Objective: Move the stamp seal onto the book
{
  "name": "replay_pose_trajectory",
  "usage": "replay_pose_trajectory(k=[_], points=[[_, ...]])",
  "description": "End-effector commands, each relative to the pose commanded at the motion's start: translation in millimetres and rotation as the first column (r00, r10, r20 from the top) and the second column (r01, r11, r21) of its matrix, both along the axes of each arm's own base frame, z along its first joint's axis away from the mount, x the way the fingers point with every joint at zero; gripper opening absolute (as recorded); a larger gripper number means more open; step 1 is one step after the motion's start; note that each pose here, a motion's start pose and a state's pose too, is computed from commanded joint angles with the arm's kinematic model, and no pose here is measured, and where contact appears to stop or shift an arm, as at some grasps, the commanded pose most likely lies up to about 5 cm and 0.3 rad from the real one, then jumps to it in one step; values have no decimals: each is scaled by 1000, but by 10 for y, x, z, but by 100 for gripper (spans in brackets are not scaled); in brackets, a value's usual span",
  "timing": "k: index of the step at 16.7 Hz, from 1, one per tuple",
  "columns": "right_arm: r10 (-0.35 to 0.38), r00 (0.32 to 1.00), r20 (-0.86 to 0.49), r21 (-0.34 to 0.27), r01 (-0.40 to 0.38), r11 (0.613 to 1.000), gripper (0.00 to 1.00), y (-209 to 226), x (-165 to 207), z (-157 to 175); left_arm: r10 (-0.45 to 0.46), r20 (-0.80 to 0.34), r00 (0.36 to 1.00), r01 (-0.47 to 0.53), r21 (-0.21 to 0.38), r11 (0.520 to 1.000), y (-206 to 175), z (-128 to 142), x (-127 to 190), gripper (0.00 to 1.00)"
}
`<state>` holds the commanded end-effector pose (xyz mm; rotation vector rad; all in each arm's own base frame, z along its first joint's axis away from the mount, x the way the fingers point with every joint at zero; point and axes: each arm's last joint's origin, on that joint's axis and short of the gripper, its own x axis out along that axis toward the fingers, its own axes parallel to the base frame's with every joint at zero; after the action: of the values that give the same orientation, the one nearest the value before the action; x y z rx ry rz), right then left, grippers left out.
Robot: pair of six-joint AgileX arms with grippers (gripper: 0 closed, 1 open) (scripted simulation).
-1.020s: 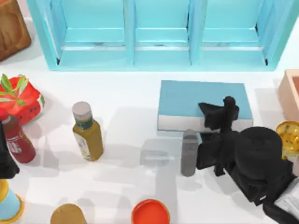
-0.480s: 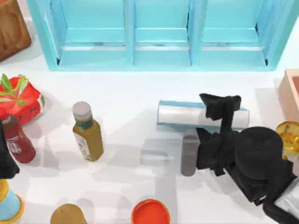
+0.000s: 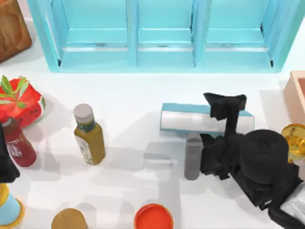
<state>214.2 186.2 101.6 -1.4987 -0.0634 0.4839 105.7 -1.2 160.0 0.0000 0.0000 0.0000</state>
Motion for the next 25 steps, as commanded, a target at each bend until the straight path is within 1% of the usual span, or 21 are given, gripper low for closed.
replay_pose_trajectory(k=[2,5,9,11,13,16,17,18,23,25], points=[[7,1000,15,21,-8,1000,100,42,-62,56,0,0,1000,0,0,1000,0,0,0,100],[12,999,42,78,-15,997,100,145,-250,206,0,0,1000,0,0,1000,0,0,0,100],[1,999,45,140,-8,990,100,250,-628,369,0,0,1000,0,0,1000,0,0,0,100],[-3,999,33,152,-2,988,100,260,-871,390,0,0,1000,0,0,1000,0,0,0,100],[-1,1000,16,131,-1,991,100,225,-1126,341,0,0,1000,0,0,1000,0,0,0,100],[0,1000,2,47,0,999,100,88,-1414,180,0,0,1000,0,0,1000,0,0,0,100],[-1,1000,0,18,1,1000,100,42,-1466,129,0,0,1000,0,0,1000,0,0,0,100],[-1,1000,-1,1,1,1000,100,16,-1491,101,0,0,1000,0,0,1000,0,0,0,100],[-3,1000,-2,-1,3,1000,100,18,-1486,97,0,0,1000,0,0,1000,0,0,0,100],[-21,1000,-12,33,22,999,100,66,-1436,160,0,0,1000,0,0,1000,0,0,0,100]])
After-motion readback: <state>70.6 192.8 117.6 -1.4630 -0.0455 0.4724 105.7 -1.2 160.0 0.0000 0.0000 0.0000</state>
